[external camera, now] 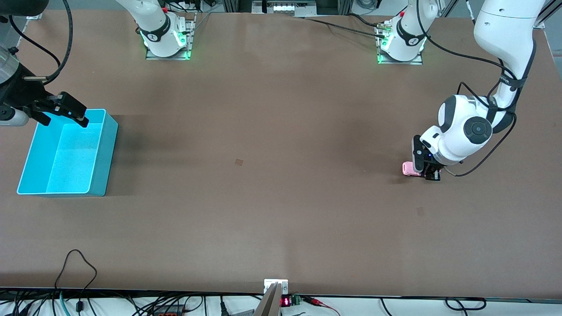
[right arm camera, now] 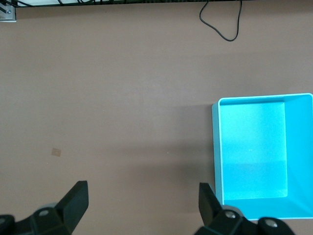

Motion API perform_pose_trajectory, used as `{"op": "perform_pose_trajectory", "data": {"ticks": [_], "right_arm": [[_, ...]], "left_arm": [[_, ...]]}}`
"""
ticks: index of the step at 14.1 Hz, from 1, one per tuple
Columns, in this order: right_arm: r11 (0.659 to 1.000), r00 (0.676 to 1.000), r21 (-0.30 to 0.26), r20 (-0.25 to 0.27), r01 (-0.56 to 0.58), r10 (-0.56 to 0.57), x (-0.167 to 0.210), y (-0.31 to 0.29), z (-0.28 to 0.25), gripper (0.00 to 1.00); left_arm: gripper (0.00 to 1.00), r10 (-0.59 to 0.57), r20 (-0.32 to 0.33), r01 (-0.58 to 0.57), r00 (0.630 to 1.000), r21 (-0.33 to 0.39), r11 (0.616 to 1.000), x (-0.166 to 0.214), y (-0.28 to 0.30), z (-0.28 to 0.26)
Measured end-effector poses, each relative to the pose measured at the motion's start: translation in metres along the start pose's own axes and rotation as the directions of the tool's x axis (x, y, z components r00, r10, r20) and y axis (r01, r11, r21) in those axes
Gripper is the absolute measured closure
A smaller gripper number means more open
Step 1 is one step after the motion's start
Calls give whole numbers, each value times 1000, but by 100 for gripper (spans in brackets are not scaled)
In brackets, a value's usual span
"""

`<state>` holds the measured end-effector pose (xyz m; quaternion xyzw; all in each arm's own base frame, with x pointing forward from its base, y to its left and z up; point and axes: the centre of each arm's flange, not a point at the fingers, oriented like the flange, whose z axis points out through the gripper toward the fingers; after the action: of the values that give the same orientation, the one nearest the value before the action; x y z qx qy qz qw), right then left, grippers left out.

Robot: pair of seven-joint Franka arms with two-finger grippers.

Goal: Wind and store pink jeep toy

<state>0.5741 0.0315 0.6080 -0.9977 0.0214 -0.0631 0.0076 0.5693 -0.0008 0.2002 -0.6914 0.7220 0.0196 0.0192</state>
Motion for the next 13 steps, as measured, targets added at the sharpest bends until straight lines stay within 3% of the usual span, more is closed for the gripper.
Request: {"op": "perform_pose_trajectory", "data": {"ticks": [9, 13], "right_arm": [[1000, 1000, 0, 0, 0, 0, 0, 0, 0, 0], [1000, 1000, 0, 0, 0, 0, 0, 0, 0, 0]], "left_arm": [[51, -13, 1, 13, 1000, -2, 1000, -8, 0, 1], [51, -31, 3, 31, 1000, -4, 1000, -61, -1, 4]]}}
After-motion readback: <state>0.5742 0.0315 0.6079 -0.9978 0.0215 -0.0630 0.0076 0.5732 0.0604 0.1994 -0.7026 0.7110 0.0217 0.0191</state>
